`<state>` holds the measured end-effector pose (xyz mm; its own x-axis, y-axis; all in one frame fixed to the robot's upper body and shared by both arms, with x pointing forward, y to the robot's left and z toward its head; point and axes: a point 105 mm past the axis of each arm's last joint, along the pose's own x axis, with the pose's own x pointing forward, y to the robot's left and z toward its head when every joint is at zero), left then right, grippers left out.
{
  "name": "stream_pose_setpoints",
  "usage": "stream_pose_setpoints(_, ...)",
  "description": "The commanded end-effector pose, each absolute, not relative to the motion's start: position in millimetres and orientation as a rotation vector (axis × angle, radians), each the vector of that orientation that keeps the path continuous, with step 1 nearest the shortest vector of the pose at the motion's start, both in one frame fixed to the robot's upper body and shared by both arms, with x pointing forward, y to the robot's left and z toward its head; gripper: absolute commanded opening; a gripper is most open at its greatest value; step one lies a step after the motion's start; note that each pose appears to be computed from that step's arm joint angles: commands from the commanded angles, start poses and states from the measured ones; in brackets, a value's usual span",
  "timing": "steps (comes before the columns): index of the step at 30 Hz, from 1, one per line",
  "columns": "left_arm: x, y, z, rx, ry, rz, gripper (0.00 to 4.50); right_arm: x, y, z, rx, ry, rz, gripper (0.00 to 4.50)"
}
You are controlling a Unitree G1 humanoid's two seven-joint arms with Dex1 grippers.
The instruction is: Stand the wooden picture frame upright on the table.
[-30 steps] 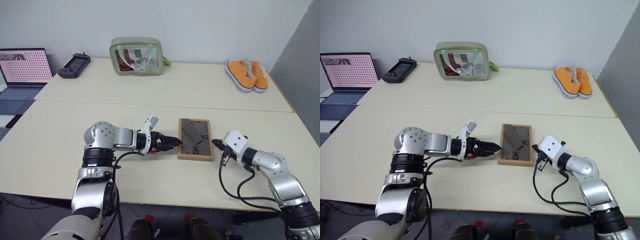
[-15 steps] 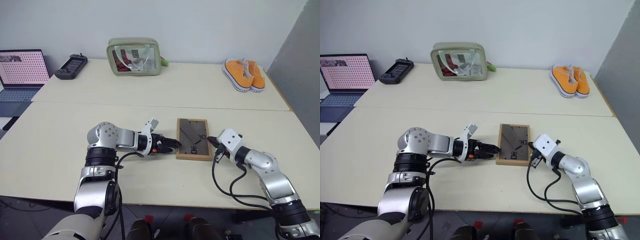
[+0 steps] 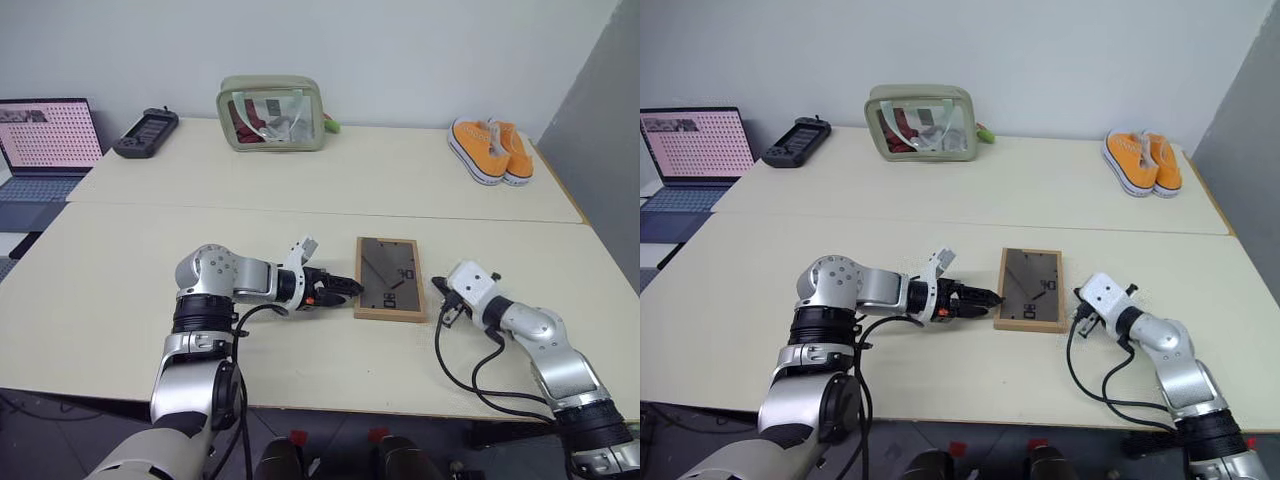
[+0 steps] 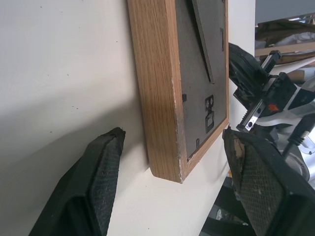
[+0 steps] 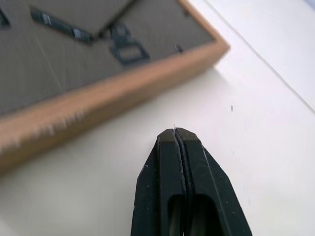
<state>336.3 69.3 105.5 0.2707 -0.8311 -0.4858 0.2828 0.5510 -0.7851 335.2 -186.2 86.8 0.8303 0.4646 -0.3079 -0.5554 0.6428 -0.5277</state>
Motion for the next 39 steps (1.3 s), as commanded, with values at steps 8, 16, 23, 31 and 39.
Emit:
stream_pose_setpoints(8,339.1,67.8,105.3,-0.627,1.052,-0.805,3.42,330.6,-141.6,84.7,-0.564,0.092,0.660,0.00)
stream_pose_setpoints(16,340.0,64.8,106.5,-0.634,1.049,-0.811,3.42,333.7,-112.2,92.5,-0.507,0.052,0.688,0.00)
stream_pose_setpoints(23,341.4,65.6,107.9,-0.640,1.041,-0.810,3.42,335.1,-112.3,91.2,-0.506,0.056,0.685,0.00)
stream_pose_setpoints(31,343.3,64.3,111.5,-0.670,1.025,-0.818,3.42,332.9,-125.5,86.4,-0.529,0.079,0.672,0.00)
stream_pose_setpoints(39,344.7,59.2,121.6,-0.703,0.992,-0.858,1.79,332.5,-126.0,86.8,-0.529,0.079,0.669,0.00)
